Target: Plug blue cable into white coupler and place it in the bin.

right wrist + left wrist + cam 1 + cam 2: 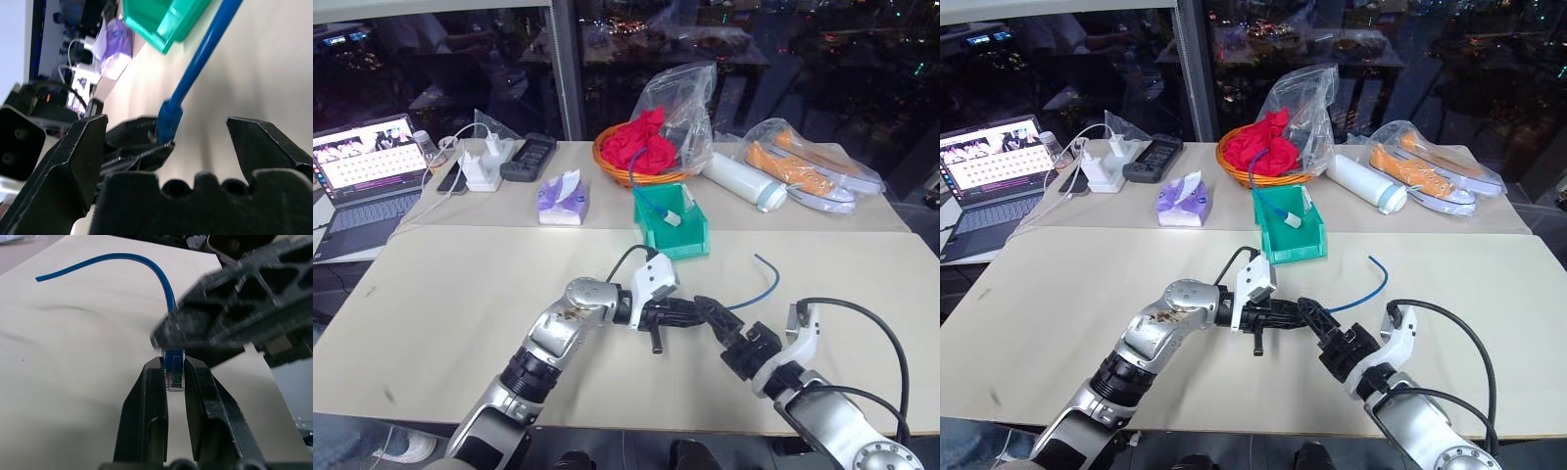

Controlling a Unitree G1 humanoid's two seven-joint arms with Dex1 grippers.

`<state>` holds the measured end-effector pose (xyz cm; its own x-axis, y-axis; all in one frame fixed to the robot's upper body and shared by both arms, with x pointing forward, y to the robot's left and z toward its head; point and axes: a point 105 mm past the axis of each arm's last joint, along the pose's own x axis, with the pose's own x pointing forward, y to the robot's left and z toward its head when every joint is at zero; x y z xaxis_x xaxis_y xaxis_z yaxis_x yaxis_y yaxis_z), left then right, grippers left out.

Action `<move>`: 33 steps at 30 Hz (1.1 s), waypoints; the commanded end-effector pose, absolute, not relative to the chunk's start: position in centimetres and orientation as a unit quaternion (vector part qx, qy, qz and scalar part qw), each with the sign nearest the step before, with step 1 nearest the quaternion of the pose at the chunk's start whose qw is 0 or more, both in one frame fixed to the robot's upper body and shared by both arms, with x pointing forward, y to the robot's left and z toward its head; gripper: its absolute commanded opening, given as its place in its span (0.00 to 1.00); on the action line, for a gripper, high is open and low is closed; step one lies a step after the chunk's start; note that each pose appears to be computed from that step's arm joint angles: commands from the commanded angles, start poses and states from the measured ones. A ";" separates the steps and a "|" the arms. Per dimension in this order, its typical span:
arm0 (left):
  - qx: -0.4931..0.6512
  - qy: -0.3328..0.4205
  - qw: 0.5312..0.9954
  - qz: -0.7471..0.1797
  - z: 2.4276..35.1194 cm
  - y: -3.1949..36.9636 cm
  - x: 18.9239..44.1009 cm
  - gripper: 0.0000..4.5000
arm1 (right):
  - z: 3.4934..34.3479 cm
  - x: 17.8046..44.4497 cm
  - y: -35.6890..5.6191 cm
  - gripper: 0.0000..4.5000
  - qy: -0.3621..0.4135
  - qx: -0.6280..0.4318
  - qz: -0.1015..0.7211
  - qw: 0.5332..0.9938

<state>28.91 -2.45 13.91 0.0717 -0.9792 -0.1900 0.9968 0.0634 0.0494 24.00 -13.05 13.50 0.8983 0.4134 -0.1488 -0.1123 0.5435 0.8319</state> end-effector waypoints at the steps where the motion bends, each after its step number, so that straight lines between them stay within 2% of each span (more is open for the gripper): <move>1: 0.083 0.041 0.719 -0.688 14.5 -2.9 28.4 0.02 | 15.1 23.7 -12.7 0.78 0.138 0.445 0.169 0.869; 7: 0.084 0.041 0.718 -0.689 14.5 -2.9 28.5 0.02 | 15.5 23.5 -12.5 0.29 0.134 0.440 0.175 0.870; 8: 0.088 0.039 0.720 -0.687 14.5 -2.9 28.6 0.02 | 15.5 23.6 -12.5 0.26 0.134 0.440 0.176 0.871; 10: 0.088 0.033 0.730 -0.677 14.7 -2.8 29.0 0.02 | 15.6 23.6 -12.5 0.09 0.131 0.440 0.175 0.871; 11: 0.084 0.036 0.730 -0.678 14.7 -2.7 29.0 0.13 | 15.7 23.7 -12.6 0.00 0.129 0.440 0.174 0.871; 12: 0.081 0.038 0.727 -0.681 14.7 -2.5 28.9 0.24 | 15.8 23.7 -12.7 0.00 0.127 0.440 0.172 0.872; 16: 0.076 0.027 0.731 -0.677 15.5 -1.6 29.0 0.54 | 16.3 23.8 -13.1 0.00 0.108 0.444 0.166 0.874; 17: 0.073 0.024 0.728 -0.681 15.8 -1.3 28.8 0.57 | 16.5 23.8 -13.1 0.00 0.103 0.443 0.165 0.875; 18: 0.069 0.020 0.725 -0.686 16.2 -0.8 28.5 0.69 | 16.7 23.8 -13.2 0.00 0.095 0.443 0.164 0.876; 19: 0.063 0.015 0.724 -0.687 16.6 -0.4 28.2 0.76 | 16.8 23.9 -13.2 0.00 0.090 0.443 0.165 0.877; 22: 0.041 -0.017 0.762 -0.646 18.6 1.4 29.1 0.98 | 17.1 24.0 -13.2 0.00 0.079 0.433 0.172 0.881; 24: 0.033 -0.051 0.796 -0.603 20.2 3.0 29.9 0.99 | 17.3 24.1 -13.0 0.00 0.075 0.428 0.180 0.882; 26: 0.045 -0.075 0.852 -0.516 21.5 5.5 31.8 0.99 | 17.3 24.3 -12.7 0.00 0.076 0.426 0.187 0.882; 28: 0.107 -0.087 0.908 -0.397 22.0 8.8 34.2 0.99 | 17.2 24.4 -12.3 0.00 0.080 0.423 0.195 0.881; 29: 0.127 -0.099 0.939 -0.305 22.8 11.8 35.5 0.99 | 17.0 24.5 -11.9 0.00 0.085 0.420 0.204 0.880; 31: 0.117 -0.114 0.967 -0.196 23.9 16.2 36.1 0.99 | 16.9 24.9 -11.1 0.00 0.093 0.421 0.221 0.875; 33: 0.102 -0.103 0.975 -0.170 23.2 17.5 35.5 0.99 | 16.9 25.1 -10.3 0.00 0.101 0.416 0.241 0.871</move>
